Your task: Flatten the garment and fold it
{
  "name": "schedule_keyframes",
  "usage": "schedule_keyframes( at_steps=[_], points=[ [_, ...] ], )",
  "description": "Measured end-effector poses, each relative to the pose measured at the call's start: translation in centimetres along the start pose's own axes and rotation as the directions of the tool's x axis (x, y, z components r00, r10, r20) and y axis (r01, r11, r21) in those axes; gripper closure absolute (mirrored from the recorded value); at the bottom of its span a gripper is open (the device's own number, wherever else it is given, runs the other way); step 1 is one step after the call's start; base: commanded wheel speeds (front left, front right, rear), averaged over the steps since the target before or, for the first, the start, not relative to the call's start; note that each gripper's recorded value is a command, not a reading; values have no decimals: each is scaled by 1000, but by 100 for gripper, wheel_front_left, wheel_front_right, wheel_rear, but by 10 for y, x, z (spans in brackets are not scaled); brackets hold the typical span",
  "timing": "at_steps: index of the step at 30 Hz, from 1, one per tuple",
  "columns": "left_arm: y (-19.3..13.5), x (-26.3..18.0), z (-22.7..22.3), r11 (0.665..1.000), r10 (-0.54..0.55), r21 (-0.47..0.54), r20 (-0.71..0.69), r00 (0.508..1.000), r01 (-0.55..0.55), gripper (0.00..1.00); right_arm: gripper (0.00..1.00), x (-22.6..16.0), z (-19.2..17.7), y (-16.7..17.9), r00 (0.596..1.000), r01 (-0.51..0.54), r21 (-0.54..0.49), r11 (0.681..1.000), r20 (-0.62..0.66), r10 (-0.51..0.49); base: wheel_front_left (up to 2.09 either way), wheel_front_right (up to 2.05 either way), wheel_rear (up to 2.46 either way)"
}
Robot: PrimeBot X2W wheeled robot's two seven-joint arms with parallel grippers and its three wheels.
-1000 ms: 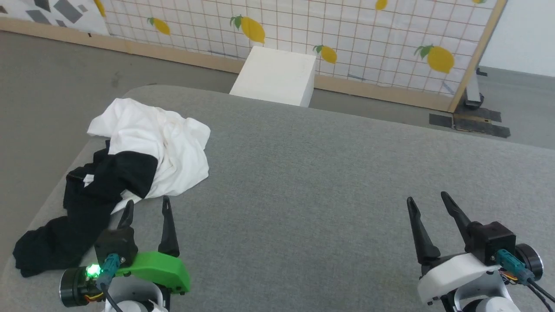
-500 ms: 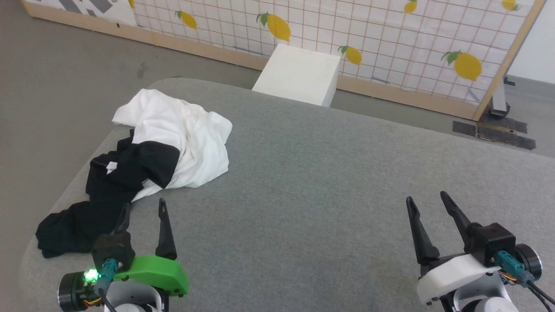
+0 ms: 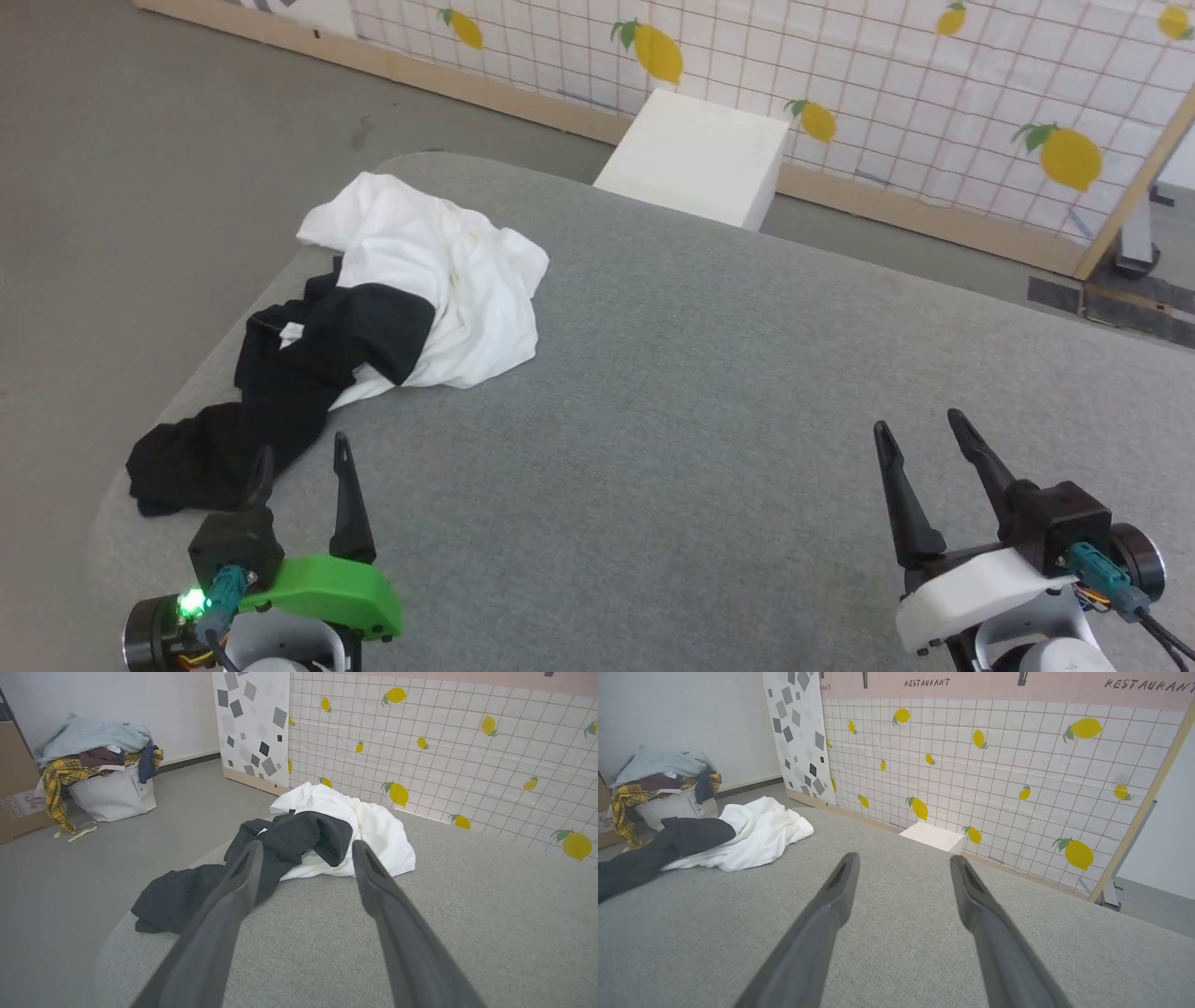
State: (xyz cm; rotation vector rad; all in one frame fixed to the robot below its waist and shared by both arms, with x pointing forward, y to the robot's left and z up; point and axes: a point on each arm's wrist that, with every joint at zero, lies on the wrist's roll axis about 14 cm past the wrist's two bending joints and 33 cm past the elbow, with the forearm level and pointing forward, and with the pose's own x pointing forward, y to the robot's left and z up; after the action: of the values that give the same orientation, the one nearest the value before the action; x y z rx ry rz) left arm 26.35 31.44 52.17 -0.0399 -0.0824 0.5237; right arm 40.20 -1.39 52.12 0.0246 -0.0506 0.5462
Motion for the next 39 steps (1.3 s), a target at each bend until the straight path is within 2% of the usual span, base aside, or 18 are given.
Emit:
schedule_keyframes(
  at_steps=[18, 39],
  points=[
    [35, -18, 1, 993, 117, -6, 20, 993, -117, 0, 0, 17, 0, 28, 996, -89, 7, 996, 15, 89, 0, 0, 0],
    [75, -43, -3, 969, 246, 9, 28, 969, -246, 0, 0, 31, -3, 63, 982, -190, 22, 982, 28, 189, 0, 0, 0]
  ],
)
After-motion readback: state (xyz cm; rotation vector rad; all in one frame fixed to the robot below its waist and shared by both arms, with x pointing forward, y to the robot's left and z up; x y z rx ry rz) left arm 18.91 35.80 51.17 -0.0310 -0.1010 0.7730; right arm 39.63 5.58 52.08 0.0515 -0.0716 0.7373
